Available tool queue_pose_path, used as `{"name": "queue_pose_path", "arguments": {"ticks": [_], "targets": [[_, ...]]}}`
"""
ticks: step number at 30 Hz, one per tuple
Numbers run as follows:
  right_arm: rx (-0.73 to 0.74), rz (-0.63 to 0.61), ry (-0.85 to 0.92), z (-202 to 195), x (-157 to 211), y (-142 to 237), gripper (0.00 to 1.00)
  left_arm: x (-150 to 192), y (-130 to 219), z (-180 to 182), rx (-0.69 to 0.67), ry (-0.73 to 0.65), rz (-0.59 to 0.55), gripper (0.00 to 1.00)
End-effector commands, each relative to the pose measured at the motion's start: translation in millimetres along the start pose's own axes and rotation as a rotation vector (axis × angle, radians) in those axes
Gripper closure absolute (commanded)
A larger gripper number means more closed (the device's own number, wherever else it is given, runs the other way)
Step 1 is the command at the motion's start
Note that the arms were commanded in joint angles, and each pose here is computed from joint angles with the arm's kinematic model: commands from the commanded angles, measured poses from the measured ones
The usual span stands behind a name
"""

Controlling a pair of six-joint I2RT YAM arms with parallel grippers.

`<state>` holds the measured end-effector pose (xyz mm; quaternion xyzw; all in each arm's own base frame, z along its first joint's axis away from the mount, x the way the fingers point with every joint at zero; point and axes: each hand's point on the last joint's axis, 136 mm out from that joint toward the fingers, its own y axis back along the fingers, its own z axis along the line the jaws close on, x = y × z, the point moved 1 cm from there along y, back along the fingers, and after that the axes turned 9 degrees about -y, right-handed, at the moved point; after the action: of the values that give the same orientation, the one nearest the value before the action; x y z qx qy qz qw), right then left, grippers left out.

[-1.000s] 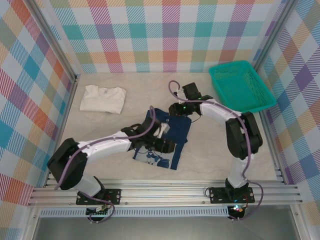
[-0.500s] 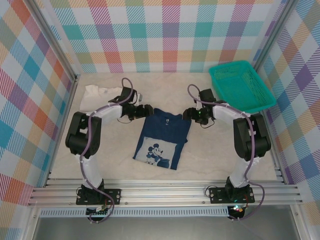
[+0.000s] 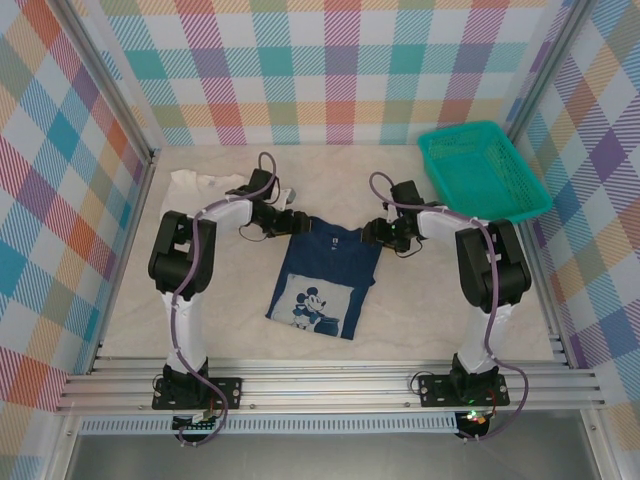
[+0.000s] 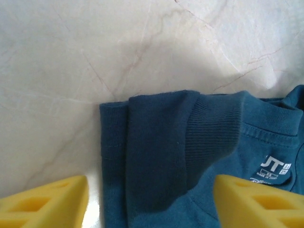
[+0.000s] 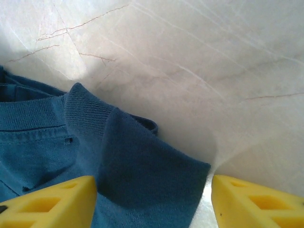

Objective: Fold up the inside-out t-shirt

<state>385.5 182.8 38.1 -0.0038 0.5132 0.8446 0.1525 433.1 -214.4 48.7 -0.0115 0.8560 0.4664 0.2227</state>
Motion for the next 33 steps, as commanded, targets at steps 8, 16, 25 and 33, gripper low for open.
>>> {"name": "queue_pose_path", "arguments": {"ticks": [8,16,25,33], "targets": [[-0.144,0.091,0.026,49,15,-30,0.47,9,-20,-19,0.137,-0.02,0.061,0.5],[-0.147,0.099,0.021,53,14,-42,0.58,10,-24,-9,0.124,-0.001,0.065,0.67],[-0.228,0.086,0.023,70,4,-49,0.74,3,-20,-1,0.138,0.037,0.025,0.86],[-0.305,0.03,0.08,87,-14,-34,0.95,-14,-2,13,0.162,0.111,-0.082,1.0]]}}
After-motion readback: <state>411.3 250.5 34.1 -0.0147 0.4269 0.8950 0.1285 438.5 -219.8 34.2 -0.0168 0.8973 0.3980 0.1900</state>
